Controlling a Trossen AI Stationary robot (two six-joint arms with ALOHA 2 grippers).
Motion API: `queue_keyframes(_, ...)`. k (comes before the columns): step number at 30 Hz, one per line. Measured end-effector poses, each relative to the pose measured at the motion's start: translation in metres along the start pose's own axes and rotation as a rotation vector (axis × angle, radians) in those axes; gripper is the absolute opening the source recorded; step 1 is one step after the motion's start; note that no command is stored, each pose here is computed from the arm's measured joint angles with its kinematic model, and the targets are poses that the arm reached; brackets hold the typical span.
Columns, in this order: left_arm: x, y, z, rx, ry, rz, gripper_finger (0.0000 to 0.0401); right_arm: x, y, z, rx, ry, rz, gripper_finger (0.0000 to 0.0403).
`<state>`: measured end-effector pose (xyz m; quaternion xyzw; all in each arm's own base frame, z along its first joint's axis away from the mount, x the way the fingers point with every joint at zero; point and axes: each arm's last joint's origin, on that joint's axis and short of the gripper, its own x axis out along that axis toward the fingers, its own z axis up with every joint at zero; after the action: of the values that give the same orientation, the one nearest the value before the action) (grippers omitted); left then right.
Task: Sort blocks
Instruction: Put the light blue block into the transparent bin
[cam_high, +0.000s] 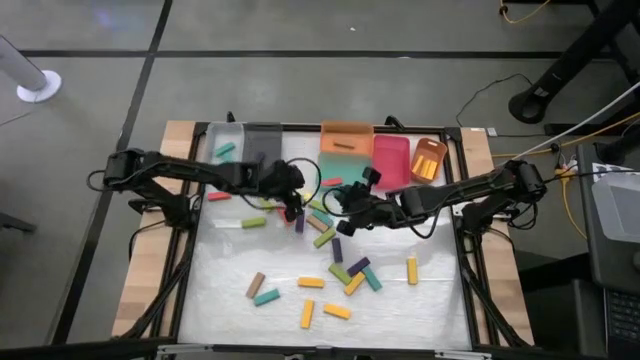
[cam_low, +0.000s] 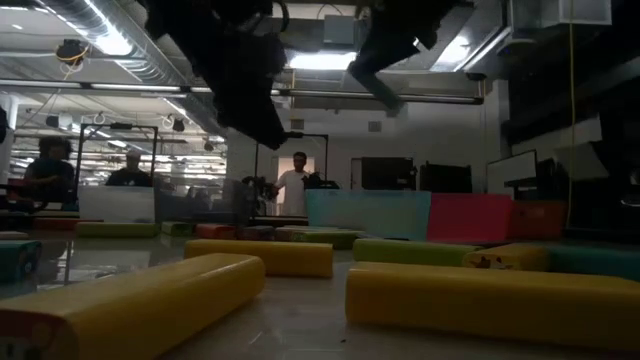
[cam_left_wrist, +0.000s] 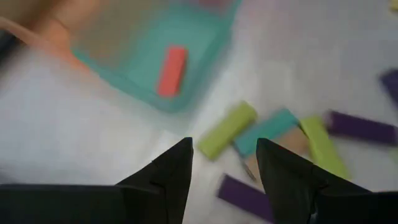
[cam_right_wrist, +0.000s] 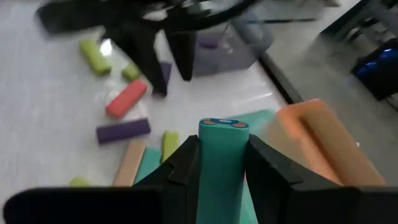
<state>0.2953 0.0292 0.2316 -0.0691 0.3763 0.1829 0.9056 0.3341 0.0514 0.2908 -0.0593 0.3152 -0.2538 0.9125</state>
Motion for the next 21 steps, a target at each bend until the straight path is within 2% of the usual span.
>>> queue_keyframes(4,-0.009,-0.029,0.006,0.028,-0.168,0.068,0.0166,0.003,-0.004,0.007,0.048,-0.052,-0.039,0.0104)
queue_keyframes(10,-0.024,-0.058,0.014,-0.078,-0.380,0.092,0.0166,0.005,-0.007,0.021,0.095,-0.167,-0.032,0.0104)
queue_keyframes(13,-0.031,-0.067,0.015,-0.138,-0.446,0.100,0.0166,0.003,-0.006,0.030,0.091,-0.242,-0.005,0.0104)
queue_keyframes(18,-0.040,-0.081,0.015,-0.157,-0.513,0.077,0.0166,0.000,-0.005,0.041,0.084,-0.336,0.042,0.0104)
queue_keyframes(21,-0.044,-0.085,0.017,-0.173,-0.564,0.115,0.0166,-0.002,-0.004,0.044,0.092,-0.370,0.074,0.0104)
